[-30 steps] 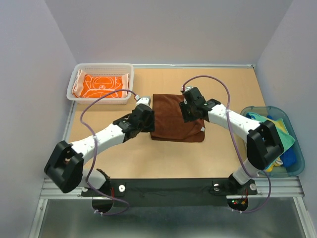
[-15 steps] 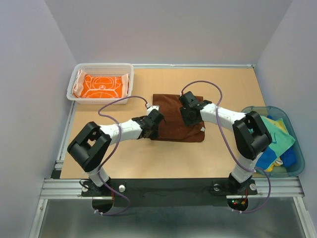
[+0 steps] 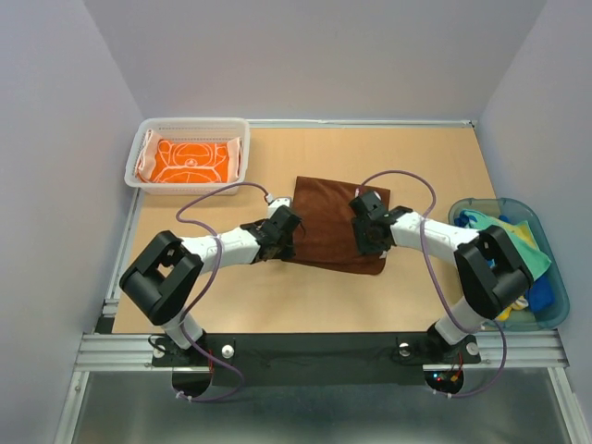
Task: Fold and stack the towels
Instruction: Fold the towel
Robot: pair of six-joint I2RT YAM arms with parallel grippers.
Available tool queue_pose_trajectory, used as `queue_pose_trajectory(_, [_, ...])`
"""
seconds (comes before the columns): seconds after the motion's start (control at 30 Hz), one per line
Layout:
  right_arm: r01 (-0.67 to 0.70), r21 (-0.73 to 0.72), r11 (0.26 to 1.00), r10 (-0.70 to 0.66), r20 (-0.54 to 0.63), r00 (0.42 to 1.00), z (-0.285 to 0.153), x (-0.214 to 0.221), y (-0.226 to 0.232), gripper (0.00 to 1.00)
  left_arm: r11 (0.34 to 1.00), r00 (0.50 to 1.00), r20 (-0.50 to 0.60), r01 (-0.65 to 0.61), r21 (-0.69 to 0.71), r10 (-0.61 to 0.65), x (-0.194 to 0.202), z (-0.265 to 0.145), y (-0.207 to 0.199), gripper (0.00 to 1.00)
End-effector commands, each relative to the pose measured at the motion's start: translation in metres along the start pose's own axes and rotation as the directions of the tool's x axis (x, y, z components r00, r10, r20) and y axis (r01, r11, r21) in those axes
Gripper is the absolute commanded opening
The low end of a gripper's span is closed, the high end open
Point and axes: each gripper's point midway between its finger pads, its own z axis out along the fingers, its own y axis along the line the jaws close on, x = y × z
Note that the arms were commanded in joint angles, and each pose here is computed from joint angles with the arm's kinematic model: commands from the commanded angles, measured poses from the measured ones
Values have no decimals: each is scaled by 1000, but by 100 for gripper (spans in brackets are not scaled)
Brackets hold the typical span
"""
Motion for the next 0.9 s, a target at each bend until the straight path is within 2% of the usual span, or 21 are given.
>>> queue_pose_trajectory(0.0, [-109, 0, 994, 109, -3, 994, -15, 14, -9, 47, 999, 993, -122, -1, -45, -5, 38, -2, 20, 22])
queue_pose_trajectory(0.13, [-200, -41, 979, 200, -10, 980, -26, 24, -7, 47, 999, 992, -125, 5, -44, -11, 40, -2, 21, 22])
queue_pose_trajectory(0.3, [-313, -31, 949, 310, -61, 949, -25, 59, -10, 47, 999, 993, -120, 9, -39, -13, 38, -4, 21, 22])
queue_pose_trajectory(0.53, [-478, -34, 878, 478, -20, 878, -35, 82, -21, 45, 999, 993, -117, 26, -38, -30, 40, -9, 24, 21])
queue_pose_trajectory(0.57, [-516, -61, 854, 517, 0, 856, -41, 78, -20, 45, 999, 992, -119, 26, -38, -30, 42, -9, 25, 21])
queue_pose_trajectory(0.67, [-538, -79, 839, 541, 31, 840, -46, 78, -23, 44, 999, 993, -116, 29, -32, -33, 41, -11, 24, 22])
queue_pose_trajectory(0.87, [-508, -205, 837, 537, 127, 834, -77, 30, -15, 41, 999, 993, -107, 42, -24, -44, 41, -15, 25, 21])
